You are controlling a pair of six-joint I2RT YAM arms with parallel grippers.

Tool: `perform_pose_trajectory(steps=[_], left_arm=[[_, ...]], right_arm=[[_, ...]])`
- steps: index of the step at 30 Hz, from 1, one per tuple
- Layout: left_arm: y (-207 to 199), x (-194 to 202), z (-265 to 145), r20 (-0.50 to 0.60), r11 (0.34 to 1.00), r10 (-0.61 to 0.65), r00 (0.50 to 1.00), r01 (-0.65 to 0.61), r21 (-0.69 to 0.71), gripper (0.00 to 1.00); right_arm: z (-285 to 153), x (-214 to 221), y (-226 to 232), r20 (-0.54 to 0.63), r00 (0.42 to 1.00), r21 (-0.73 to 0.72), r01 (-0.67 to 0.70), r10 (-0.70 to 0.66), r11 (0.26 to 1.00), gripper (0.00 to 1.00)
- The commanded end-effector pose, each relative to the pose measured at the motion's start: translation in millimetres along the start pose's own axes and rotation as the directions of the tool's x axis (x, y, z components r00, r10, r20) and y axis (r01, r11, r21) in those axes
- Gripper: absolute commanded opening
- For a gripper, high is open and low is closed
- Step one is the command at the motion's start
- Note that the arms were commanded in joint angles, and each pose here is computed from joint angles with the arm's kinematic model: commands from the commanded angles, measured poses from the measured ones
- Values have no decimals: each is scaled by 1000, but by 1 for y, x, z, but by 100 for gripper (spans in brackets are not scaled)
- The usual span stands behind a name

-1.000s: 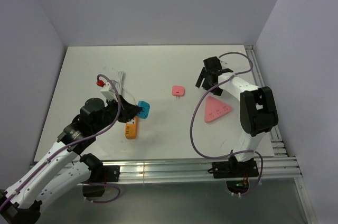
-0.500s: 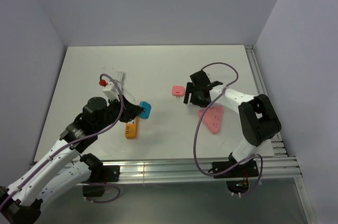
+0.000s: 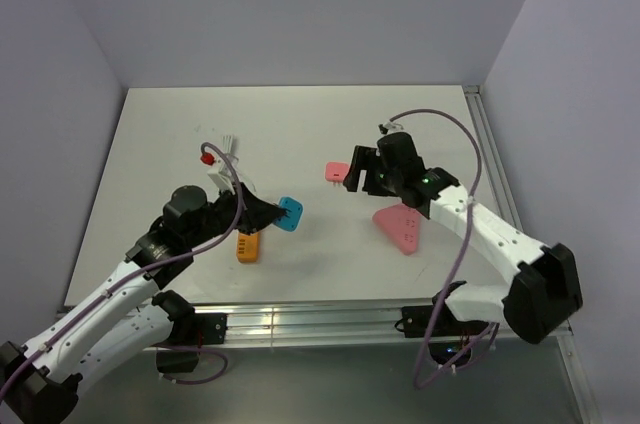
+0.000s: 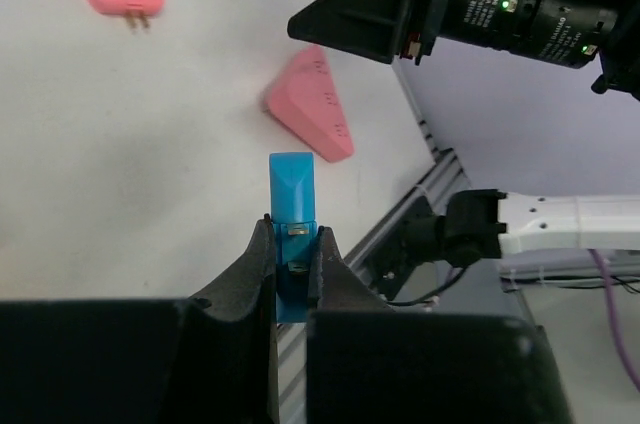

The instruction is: Insert the plug

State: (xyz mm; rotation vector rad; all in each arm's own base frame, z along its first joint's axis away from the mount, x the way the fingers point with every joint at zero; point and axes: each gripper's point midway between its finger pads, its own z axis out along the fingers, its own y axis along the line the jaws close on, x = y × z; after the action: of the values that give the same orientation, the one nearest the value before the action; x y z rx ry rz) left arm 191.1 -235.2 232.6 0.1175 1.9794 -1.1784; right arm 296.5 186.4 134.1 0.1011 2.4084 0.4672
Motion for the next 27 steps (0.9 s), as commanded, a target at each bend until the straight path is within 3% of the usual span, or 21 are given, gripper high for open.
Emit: perform_pose_trajectory(steps=[1,7,12,13,18,27], left_arm=[[-38,-12,0,39,980,-29,999,21,199,0],[-59,-22,-1,86,934,-152,985,114,339,0],[-61,-41,-6,184,904,-271,945,184,385,0],[-61,-47,-7,208,901,-284,936,186,391,0],[-61,-51,-3,212,881,-350,912,244,406,0],[-66,-55,-7,227,855,-387,894,257,450,0]], right_arm=[[-36,-18,36,62,998,-189,41,-29,981,84],[-81,1,77,96,995,-511,60,-13,858,81],[-122,23,104,103,993,-756,45,52,653,73],[-134,16,112,151,986,-795,80,68,602,70],[-158,18,129,167,981,-867,98,99,489,68],[-175,9,154,160,977,-912,92,141,399,68]])
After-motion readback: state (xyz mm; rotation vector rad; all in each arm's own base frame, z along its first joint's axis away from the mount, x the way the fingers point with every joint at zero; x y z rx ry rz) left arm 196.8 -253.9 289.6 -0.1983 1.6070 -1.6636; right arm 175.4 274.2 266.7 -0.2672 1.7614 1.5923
